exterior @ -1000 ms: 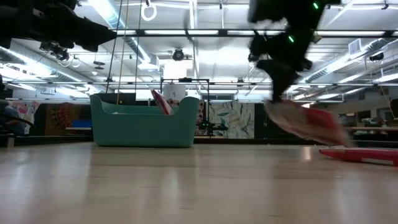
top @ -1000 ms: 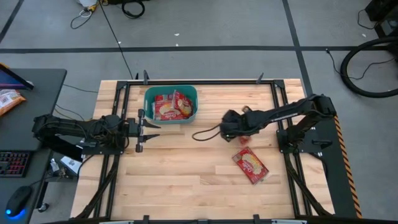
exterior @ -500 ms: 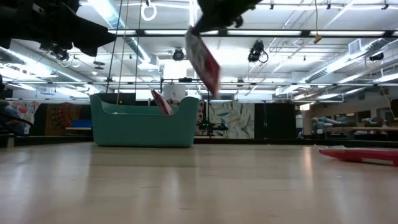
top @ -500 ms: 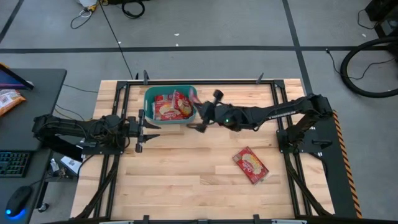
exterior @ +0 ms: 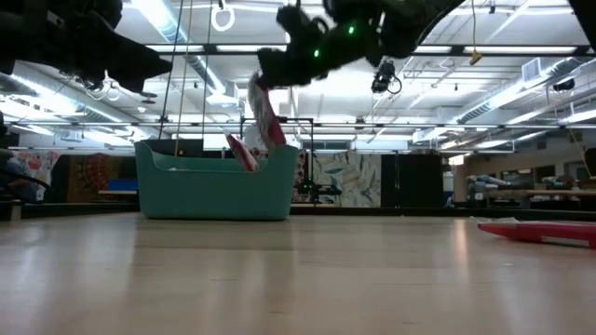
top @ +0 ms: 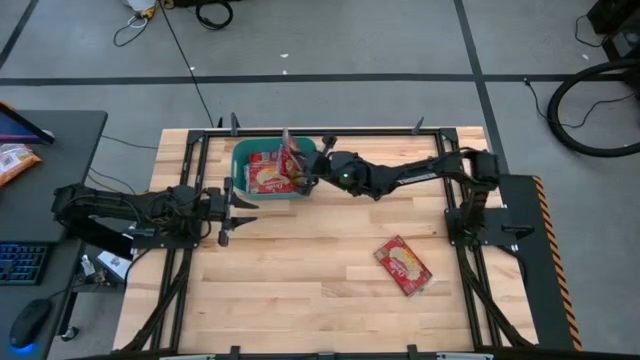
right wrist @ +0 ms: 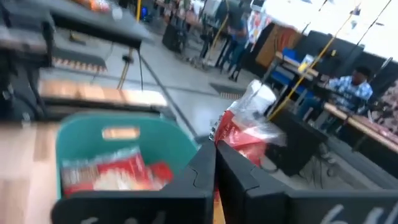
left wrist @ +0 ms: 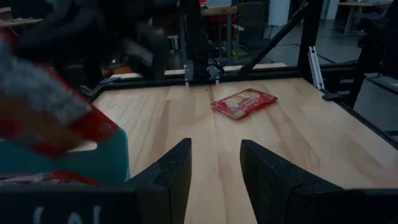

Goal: Sort popcorn bags into baskets
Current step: Put the popcorn bag into the green bin

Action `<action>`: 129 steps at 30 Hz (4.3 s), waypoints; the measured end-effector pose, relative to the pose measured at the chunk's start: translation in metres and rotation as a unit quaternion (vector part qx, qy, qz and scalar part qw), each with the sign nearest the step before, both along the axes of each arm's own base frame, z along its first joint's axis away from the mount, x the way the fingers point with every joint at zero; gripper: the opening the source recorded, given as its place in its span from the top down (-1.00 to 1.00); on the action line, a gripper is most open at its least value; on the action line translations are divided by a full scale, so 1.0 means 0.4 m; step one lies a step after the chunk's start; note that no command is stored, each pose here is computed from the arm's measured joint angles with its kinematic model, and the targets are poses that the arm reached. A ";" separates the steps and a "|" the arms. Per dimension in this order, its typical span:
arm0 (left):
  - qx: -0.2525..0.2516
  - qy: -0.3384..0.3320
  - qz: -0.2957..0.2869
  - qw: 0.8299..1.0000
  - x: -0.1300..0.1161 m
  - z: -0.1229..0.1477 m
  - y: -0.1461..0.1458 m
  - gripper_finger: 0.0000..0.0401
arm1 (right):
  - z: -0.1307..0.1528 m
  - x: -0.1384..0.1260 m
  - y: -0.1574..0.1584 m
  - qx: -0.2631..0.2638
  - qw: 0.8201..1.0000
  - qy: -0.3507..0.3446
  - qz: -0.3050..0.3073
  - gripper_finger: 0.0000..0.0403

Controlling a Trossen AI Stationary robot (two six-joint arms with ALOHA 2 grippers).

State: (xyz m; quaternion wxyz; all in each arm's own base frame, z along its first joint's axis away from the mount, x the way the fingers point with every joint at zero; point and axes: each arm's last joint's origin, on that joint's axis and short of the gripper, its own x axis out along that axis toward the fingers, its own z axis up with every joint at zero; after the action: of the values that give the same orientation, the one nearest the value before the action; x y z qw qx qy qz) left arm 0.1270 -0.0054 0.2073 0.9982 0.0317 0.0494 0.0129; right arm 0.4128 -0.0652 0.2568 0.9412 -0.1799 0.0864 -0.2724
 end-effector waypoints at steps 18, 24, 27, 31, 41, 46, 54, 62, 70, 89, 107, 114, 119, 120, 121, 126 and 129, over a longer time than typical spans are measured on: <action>0.000 0.012 0.000 1.000 -0.001 -0.006 0.000 0.30 | 0.007 -0.011 0.144 0.143 0.968 0.207 -0.006 0.38; -0.010 0.021 0.001 1.000 -0.001 -0.010 0.000 0.30 | -0.045 -0.068 0.239 0.227 0.923 0.309 -0.024 0.38; -0.010 0.022 0.001 1.000 -0.001 -0.011 0.000 0.30 | -0.069 -0.110 0.271 0.289 0.876 0.385 -0.024 0.36; -0.006 0.022 0.001 1.000 -0.001 -0.011 0.000 0.30 | -0.090 -0.163 0.286 0.386 0.792 0.470 -0.054 0.33; 0.009 0.021 -0.001 1.000 -0.001 -0.010 0.000 0.30 | -0.154 -0.220 0.367 0.445 0.733 0.508 -0.079 0.28; 0.019 0.018 -0.002 1.000 -0.001 -0.008 0.000 0.30 | -0.182 -0.242 0.397 0.416 0.748 0.510 -0.090 0.19; 0.027 0.009 -0.003 1.000 0.000 -0.004 0.000 0.30 | -0.243 -0.262 0.392 0.408 0.760 0.497 -0.096 -0.03; 0.034 0.009 -0.003 0.999 0.000 -0.004 0.000 0.30 | -0.283 -0.295 0.385 0.407 0.740 0.526 -0.102 -0.02; 0.034 0.010 -0.004 0.999 0.000 -0.004 0.000 0.30 | -0.303 -0.307 0.384 0.410 0.739 0.527 -0.093 0.57; 0.034 0.007 -0.003 0.999 0.000 -0.003 0.000 0.30 | -0.046 -0.161 0.395 0.216 0.882 0.413 -0.064 0.98; 0.030 -0.003 -0.003 1.000 0.000 0.002 0.000 0.30 | 0.194 -0.001 0.206 -0.029 0.964 0.263 -0.009 0.99; 0.030 -0.003 -0.003 1.000 0.000 0.002 0.000 0.30 | 0.246 0.031 0.094 -0.078 0.979 0.186 0.023 0.99; 0.029 -0.002 -0.003 1.000 0.000 0.001 0.000 0.30 | 0.248 0.025 -0.005 -0.071 0.980 0.183 0.041 0.98; 0.027 -0.001 -0.002 1.000 0.000 0.001 0.000 0.30 | 0.246 0.021 -0.023 -0.066 0.979 0.187 0.040 0.98; 0.022 0.000 -0.002 1.000 0.000 0.000 0.000 0.30 | 0.242 0.017 -0.040 -0.061 0.979 0.192 0.040 0.98; 0.017 0.012 -0.002 1.000 0.000 -0.005 0.000 0.30 | 0.233 0.003 -0.102 -0.026 0.980 0.190 0.046 0.97; 0.014 0.011 -0.002 1.000 0.000 -0.005 0.000 0.30 | 0.215 -0.001 -0.130 -0.011 0.983 0.175 0.059 0.97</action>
State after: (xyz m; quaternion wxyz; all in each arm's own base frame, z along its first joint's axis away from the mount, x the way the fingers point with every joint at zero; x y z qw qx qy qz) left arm 0.1268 -0.0055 0.2052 0.9970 0.0460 0.0605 0.0117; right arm 0.4124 -0.1171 0.3427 0.9240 -0.2403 0.2356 -0.1813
